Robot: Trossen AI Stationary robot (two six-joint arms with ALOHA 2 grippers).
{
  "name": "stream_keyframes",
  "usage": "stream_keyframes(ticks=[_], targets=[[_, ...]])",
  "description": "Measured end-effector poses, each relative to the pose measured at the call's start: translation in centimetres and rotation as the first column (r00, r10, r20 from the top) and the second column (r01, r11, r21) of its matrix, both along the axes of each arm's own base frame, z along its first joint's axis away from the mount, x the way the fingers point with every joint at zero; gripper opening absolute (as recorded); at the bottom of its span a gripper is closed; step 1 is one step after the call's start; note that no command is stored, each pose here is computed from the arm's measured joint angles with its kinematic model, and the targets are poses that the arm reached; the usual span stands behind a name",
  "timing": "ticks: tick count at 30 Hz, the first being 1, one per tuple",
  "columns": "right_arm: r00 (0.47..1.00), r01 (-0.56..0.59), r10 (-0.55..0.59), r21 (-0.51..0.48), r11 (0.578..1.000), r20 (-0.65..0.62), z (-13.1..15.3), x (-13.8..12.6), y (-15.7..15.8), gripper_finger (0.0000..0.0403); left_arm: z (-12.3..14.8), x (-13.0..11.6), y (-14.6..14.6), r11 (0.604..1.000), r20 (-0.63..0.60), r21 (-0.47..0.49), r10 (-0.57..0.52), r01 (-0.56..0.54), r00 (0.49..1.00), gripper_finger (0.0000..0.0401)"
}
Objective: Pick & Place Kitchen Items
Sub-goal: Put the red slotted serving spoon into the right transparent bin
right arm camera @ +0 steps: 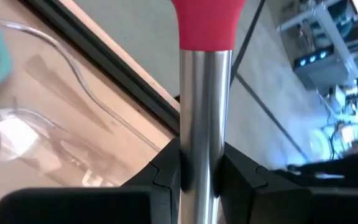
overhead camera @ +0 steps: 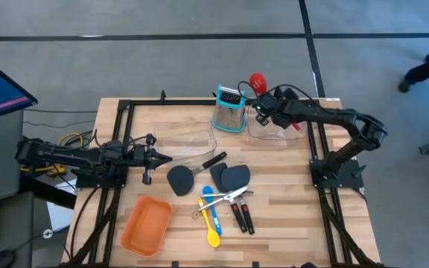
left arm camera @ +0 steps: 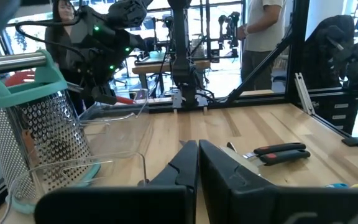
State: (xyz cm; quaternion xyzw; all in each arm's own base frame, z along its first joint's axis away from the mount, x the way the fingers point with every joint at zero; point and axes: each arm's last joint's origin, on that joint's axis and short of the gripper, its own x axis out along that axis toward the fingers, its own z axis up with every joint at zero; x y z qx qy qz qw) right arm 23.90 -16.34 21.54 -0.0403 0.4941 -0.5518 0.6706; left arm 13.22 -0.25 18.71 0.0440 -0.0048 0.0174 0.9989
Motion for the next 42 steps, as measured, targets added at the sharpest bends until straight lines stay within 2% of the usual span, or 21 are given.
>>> stream_keyframes(ticks=[3,6,11,25,34,36,42], targets=[[1.000,-0.014,0.014,0.010,1.000,0.006,0.0,0.2,0.4,0.0067,0.0,0.0,0.0,1.000,0.000,0.000,0.000,0.000,1.000,0.0002],[0.998,-0.045,0.043,0.059,0.997,0.036,-0.2,0.4,0.5,0.0067,0.0,0.0,0.0,1.000,0.000,0.000,0.000,0.000,1.000,0.0002],[0.998,-0.029,0.025,0.075,0.997,0.061,-0.2,0.2,0.3,0.0067,0.0,0.0,0.0,1.000,0.000,0.000,-0.001,0.001,1.000,0.0002],[0.999,-0.038,0.035,0.173,0.984,0.022,-1.8,-0.7,1.1,0.0067,0.0,0.0,0.0,1.000,0.000,0.000,-0.004,0.004,1.000,0.0002],[1.000,-0.022,0.019,0.183,0.983,0.014,-2.7,-1.1,1.3,0.0067,0.0,0.0,0.0,1.000,-0.001,0.009,-0.003,0.003,1.000,0.0002],[1.000,-0.015,0.011,0.179,0.984,0.026,-2.7,-1.1,1.3,0.0081,0.0,0.0,0.0,1.000,-0.001,0.009,-0.003,0.003,1.000,0.0002],[0.999,-0.036,0.033,0.183,0.983,0.021,-2.7,-0.9,1.7,0.0184,0.0,0.0,0.0,1.000,0.000,0.010,0.000,0.000,1.000,0.0002]])
